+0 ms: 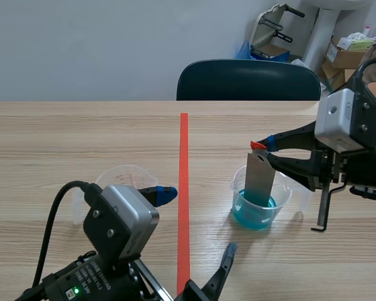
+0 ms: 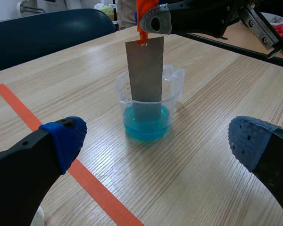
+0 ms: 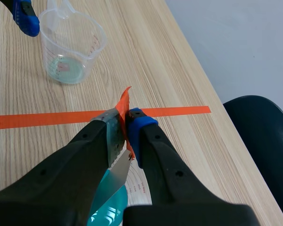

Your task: Do the redox reaction experiment

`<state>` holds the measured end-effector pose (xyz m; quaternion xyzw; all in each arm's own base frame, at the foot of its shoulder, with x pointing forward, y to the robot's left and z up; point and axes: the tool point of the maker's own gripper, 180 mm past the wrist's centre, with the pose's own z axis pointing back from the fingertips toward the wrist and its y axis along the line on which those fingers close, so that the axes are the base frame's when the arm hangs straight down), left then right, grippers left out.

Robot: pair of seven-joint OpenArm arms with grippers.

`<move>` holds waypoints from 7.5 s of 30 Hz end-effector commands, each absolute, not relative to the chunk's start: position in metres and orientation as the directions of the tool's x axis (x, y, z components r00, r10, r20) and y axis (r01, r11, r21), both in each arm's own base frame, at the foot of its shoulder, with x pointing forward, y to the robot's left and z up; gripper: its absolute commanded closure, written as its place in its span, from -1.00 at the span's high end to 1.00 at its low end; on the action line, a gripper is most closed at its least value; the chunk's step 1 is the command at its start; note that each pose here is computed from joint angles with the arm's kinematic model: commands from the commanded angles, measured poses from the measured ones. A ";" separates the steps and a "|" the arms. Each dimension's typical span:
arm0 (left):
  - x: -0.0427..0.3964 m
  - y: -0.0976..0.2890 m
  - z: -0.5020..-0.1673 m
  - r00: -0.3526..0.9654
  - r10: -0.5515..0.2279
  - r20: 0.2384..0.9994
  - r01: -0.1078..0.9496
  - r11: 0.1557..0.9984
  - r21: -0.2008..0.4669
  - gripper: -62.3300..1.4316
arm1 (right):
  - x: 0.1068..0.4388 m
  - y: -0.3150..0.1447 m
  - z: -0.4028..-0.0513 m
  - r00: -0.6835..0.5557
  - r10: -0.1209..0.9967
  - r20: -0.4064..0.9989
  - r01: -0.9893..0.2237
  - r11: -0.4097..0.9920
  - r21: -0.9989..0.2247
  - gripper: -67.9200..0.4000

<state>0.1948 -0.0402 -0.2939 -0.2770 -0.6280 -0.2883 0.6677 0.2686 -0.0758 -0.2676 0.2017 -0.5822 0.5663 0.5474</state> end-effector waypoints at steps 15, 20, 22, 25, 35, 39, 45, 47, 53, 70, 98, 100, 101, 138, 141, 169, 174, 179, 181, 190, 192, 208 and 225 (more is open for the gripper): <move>0.196 -0.042 -0.286 0.023 -0.013 1.000 0.734 0.679 -0.008 1.00 | 0.270 -0.086 -0.275 -0.304 0.438 0.846 -0.861 0.254 -0.441 -0.96; 0.196 -0.042 -0.286 0.023 -0.013 1.000 0.734 0.679 -0.008 1.00 | 0.269 -0.085 -0.274 -0.306 0.433 0.848 -0.861 0.254 -0.441 -0.96; 0.196 -0.042 -0.286 0.023 -0.013 1.000 0.734 0.679 -0.008 1.00 | 0.268 -0.085 -0.271 -0.315 0.419 0.852 -0.861 0.252 -0.442 -0.96; 0.196 -0.042 -0.286 0.023 -0.013 1.000 0.734 0.679 -0.008 1.00 | 0.266 -0.086 -0.263 -0.333 0.388 0.859 -0.861 0.247 -0.445 -0.96; 0.196 -0.042 -0.286 0.023 -0.013 1.000 0.734 0.679 -0.008 1.00 | 0.255 -0.097 -0.239 -0.395 0.320 0.861 -0.861 0.199 -0.469 -0.96; 0.196 -0.042 -0.286 0.024 -0.013 1.000 0.734 0.679 -0.008 1.00 | 0.252 -0.099 -0.224 -0.418 0.281 0.864 -0.858 0.191 -0.477 -0.96; 0.196 -0.042 -0.286 0.023 -0.013 1.000 0.734 0.679 -0.008 1.00 | 0.250 -0.101 -0.202 -0.447 0.252 0.858 -0.851 0.177 -0.495 -0.96; 0.196 -0.042 -0.286 0.023 -0.013 1.000 0.734 0.679 -0.008 1.00 | 0.249 -0.101 -0.196 -0.456 0.243 0.856 -0.849 0.171 -0.500 -0.96; 0.196 -0.042 -0.286 0.023 -0.013 1.000 0.734 0.679 -0.008 1.00 | 0.247 -0.099 -0.179 -0.482 0.217 0.849 -0.839 0.164 -0.519 -0.96; 0.196 -0.043 -0.285 0.018 -0.013 1.000 0.735 0.678 -0.005 1.00 | 0.251 -0.102 -0.152 -0.534 0.205 0.820 -0.809 0.157 -0.566 -0.96; 0.196 -0.043 -0.285 0.018 -0.013 1.000 0.735 0.678 -0.005 1.00 | 0.258 -0.104 -0.138 -0.544 0.204 0.814 -0.796 0.181 -0.577 -0.96; 0.196 -0.043 -0.285 0.018 -0.013 1.000 0.735 0.678 -0.005 1.00 | 0.259 -0.104 -0.139 -0.542 0.211 0.814 -0.796 0.181 -0.577 -0.96; 0.196 -0.043 -0.285 0.018 -0.013 1.000 0.735 0.678 -0.005 1.00 | 0.259 -0.104 -0.139 -0.541 0.212 0.814 -0.796 0.181 -0.577 -0.96; 0.196 -0.043 -0.285 0.018 -0.013 1.000 0.735 0.678 -0.005 1.00 | 0.260 -0.105 -0.140 -0.540 0.217 0.813 -0.796 0.181 -0.577 -0.96; 0.196 -0.043 -0.285 0.018 -0.013 1.000 0.735 0.678 -0.005 1.00 | 0.260 -0.105 -0.140 -0.540 0.217 0.813 -0.796 0.181 -0.577 -0.96; 0.196 -0.043 -0.285 0.018 -0.013 1.000 0.735 0.678 -0.005 1.00 | 0.260 -0.105 -0.141 -0.539 0.220 0.813 -0.797 0.181 -0.577 -0.96; 0.196 -0.043 -0.285 0.018 -0.013 1.000 0.735 0.678 -0.005 1.00 | 0.260 -0.105 -0.141 -0.538 0.220 0.814 -0.797 0.181 -0.576 -0.96; 0.196 -0.043 -0.285 0.018 -0.013 1.000 0.735 0.678 -0.005 1.00 | 0.260 -0.105 -0.141 -0.538 0.220 0.814 -0.797 0.181 -0.576 -0.96; 0.196 -0.043 -0.285 0.018 -0.013 1.000 0.735 0.678 -0.005 1.00 | 0.260 -0.105 -0.141 -0.538 0.220 0.814 -0.797 0.181 -0.576 -0.96; 0.196 -0.043 -0.285 0.018 -0.013 1.000 0.735 0.678 -0.005 1.00 | 0.259 -0.105 -0.142 -0.536 0.220 0.815 -0.798 0.181 -0.574 -0.96; 0.196 -0.043 -0.285 0.019 -0.013 1.000 0.735 0.678 -0.005 1.00 | 0.259 -0.105 -0.142 -0.536 0.220 0.815 -0.798 0.181 -0.574 -0.96; 0.196 -0.043 -0.285 0.019 -0.013 1.000 0.735 0.678 -0.005 1.00 | 0.259 -0.105 -0.141 -0.537 0.219 0.815 -0.798 0.181 -0.574 -0.96; 0.242 -0.058 -0.298 0.010 -0.044 0.999 0.727 0.687 0.023 -0.77 | 0.259 -0.105 -0.141 -0.537 0.219 0.815 -0.798 0.181 -0.574 -0.96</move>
